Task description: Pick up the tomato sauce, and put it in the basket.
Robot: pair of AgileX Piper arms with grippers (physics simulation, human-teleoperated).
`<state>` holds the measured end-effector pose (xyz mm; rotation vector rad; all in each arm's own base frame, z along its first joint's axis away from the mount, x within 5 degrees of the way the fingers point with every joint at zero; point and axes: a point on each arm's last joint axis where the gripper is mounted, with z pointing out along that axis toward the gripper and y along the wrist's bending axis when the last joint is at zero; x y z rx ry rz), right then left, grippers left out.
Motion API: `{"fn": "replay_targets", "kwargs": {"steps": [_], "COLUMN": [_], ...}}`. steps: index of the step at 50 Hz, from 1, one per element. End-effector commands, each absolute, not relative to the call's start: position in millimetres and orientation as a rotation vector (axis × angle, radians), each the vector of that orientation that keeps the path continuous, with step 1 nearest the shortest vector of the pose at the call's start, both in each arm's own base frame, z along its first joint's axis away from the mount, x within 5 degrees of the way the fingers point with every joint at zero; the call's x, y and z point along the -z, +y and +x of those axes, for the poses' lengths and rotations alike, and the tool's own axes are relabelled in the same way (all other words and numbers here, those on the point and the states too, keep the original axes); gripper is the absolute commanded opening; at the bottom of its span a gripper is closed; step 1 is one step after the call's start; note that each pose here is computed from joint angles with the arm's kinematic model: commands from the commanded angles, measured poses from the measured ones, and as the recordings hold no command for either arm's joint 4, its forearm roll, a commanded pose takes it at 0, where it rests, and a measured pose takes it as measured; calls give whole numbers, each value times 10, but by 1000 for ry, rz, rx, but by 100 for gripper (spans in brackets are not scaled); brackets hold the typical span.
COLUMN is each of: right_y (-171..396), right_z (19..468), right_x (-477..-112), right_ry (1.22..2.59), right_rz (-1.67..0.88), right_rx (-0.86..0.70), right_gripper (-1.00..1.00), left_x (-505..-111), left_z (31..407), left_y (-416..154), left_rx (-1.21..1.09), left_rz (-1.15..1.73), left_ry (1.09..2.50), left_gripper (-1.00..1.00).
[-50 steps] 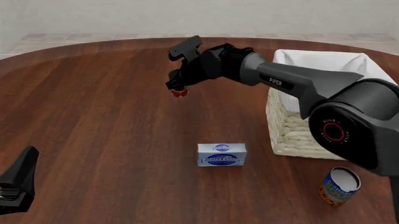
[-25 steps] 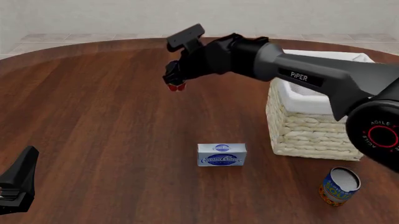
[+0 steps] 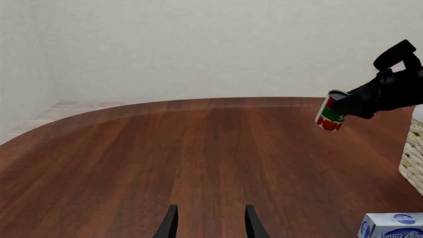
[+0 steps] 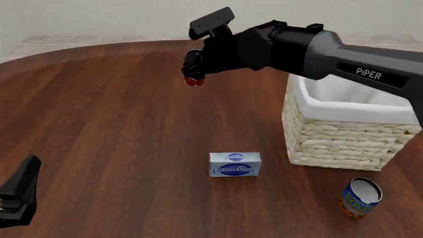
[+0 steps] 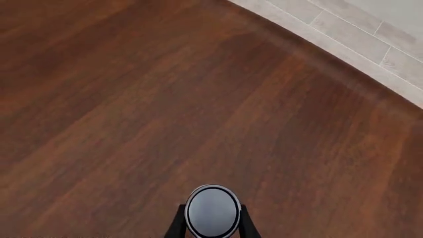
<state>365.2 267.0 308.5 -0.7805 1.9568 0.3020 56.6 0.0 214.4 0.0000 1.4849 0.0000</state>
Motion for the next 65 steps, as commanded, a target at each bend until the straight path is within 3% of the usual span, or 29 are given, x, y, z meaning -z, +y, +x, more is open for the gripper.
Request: {"fn": "replay_targets", "kwargs": {"steps": [1, 24, 65], "right_y": [2511, 2206, 1505], "right_z": [3505, 3227, 2930], "right_x": [-3300, -3646, -3922], "right_ry": [1931, 1881, 1855], "right_rz": [-728, -693, -565], "right_rx": [-324, -318, -238], "right_gripper": [-100, -100, -100], "left_x": [-2144, -2144, -2144], "left_z": [566, 566, 566], "left_y": [0, 0, 0], "left_rx": [0, 0, 0], "left_rz": [0, 0, 0], "left_ry": [1485, 1485, 1485], "left_gripper": [100, 100, 100]}}
